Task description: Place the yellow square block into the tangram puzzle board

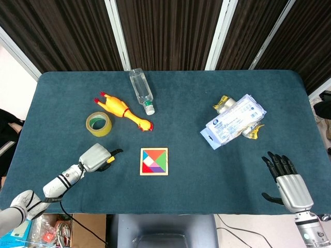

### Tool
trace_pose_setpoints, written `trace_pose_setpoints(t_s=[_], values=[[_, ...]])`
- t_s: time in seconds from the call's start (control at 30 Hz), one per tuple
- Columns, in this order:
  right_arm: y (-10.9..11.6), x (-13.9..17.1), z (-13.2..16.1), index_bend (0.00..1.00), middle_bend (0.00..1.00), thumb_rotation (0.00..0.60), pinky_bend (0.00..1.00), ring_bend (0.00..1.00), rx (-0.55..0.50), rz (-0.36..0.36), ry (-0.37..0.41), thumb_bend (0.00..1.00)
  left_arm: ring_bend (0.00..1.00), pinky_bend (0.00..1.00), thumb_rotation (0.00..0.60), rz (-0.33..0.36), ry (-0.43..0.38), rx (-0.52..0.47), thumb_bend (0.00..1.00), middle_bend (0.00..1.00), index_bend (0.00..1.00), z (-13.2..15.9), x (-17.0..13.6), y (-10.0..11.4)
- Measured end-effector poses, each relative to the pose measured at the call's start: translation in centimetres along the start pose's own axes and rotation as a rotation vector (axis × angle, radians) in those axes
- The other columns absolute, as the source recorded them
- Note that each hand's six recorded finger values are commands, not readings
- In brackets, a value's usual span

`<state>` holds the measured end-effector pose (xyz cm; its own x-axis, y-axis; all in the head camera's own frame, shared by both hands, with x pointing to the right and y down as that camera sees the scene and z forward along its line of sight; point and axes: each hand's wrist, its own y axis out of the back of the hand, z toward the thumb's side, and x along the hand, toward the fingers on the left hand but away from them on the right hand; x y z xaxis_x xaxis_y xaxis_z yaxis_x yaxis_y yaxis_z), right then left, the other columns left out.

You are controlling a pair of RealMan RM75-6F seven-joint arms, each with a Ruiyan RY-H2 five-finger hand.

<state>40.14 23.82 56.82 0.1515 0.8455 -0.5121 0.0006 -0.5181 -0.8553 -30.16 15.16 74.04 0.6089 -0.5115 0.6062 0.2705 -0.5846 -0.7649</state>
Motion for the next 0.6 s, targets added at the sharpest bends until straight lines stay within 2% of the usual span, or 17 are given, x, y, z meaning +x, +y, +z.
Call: trace_pose_setpoints(t_s=[0.2,0.6], values=[[0.1,0.1,-0.1,0.00,0.00,0.600,0.00,0.00,-0.002,-0.003,-0.002,0.16,1.00,1.00,0.600,-0.018,0.010,0.038,0.36,1.00,0.21,-0.6,0.2,-0.5],[0.0,0.0,0.0,0.00,0.00,0.600,0.00,0.00,-0.001,-0.002,-0.002,0.16,1.00,1.00,0.600,-0.041,0.009,0.082,0.36,1.00,0.28,-1.2,0.0,-1.1]])
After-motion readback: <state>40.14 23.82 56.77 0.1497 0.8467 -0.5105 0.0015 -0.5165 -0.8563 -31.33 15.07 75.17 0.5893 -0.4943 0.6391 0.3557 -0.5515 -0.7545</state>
